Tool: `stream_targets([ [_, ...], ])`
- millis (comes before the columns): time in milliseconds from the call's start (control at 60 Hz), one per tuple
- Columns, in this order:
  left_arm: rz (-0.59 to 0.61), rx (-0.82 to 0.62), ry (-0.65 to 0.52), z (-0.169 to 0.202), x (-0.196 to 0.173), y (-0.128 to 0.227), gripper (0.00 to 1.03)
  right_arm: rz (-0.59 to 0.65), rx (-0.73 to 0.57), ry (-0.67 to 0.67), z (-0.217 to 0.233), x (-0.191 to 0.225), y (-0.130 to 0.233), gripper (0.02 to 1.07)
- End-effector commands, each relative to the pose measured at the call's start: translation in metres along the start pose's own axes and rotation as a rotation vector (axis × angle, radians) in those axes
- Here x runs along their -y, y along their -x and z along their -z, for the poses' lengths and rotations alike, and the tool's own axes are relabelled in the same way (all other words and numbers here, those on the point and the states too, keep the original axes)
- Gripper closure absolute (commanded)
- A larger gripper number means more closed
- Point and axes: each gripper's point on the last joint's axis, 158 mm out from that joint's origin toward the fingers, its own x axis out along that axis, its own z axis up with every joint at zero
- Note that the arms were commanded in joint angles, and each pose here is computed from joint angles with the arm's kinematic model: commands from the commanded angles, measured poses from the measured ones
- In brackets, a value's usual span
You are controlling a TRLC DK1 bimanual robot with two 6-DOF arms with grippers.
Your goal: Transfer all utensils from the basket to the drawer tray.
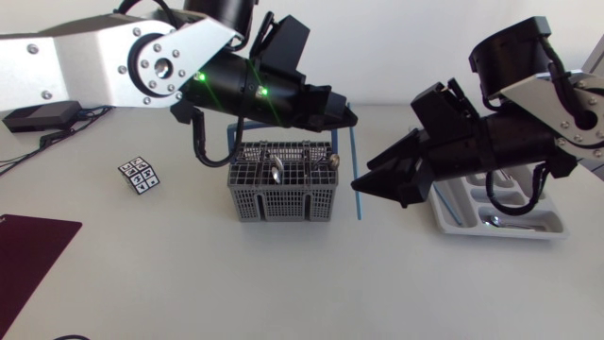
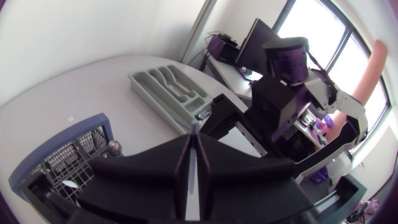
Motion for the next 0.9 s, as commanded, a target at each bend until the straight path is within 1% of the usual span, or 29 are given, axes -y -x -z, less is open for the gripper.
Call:
stream_targets([
  [0, 0.007, -0.037, 0.052, 0.015, -0.007, -0.008, 1.00, -0.024, -0.019, -0.039, 0.010, -0.006, -0.008, 0.45],
  [100, 0.010, -0.039, 0.054, 0.016, -0.006, -0.008, 1.00, -0.028, -0.023, -0.043, 0.012, -0.006, -0.013, 0.59],
  [133, 0.011, -0.040, 0.055, 0.016, -0.005, -0.008, 1.00, -0.030, -0.027, -0.049, 0.013, -0.005, -0.015, 0.62],
  [233, 0.023, -0.042, 0.063, 0.017, -0.004, -0.008, 1.00, -0.031, -0.034, -0.058, 0.016, -0.004, -0.017, 0.63],
  [250, 0.024, -0.041, 0.062, 0.017, -0.004, -0.008, 1.00, -0.032, -0.034, -0.057, 0.016, -0.004, -0.017, 0.65],
  [450, 0.027, -0.040, 0.062, 0.017, -0.003, -0.008, 1.00, -0.032, -0.039, -0.057, 0.018, -0.005, -0.018, 0.92],
  [533, 0.027, -0.040, 0.064, 0.017, -0.003, -0.008, 1.00, -0.031, -0.043, -0.059, 0.020, -0.005, -0.018, 0.95],
  [633, 0.026, -0.037, 0.066, 0.016, -0.003, -0.007, 1.00, -0.039, -0.044, -0.055, 0.021, -0.008, -0.019, 1.01],
  [733, 0.026, -0.034, 0.065, 0.014, -0.003, -0.007, 0.99, -0.042, -0.047, -0.051, 0.022, -0.009, -0.020, 1.01],
  [800, 0.027, -0.029, 0.065, 0.012, -0.002, -0.006, 0.91, -0.045, -0.050, -0.049, 0.023, -0.011, -0.020, 1.01],
  [883, 0.028, -0.013, 0.057, 0.004, 0.000, -0.004, 0.76, -0.050, -0.062, -0.051, 0.028, -0.012, -0.021, 1.01],
])
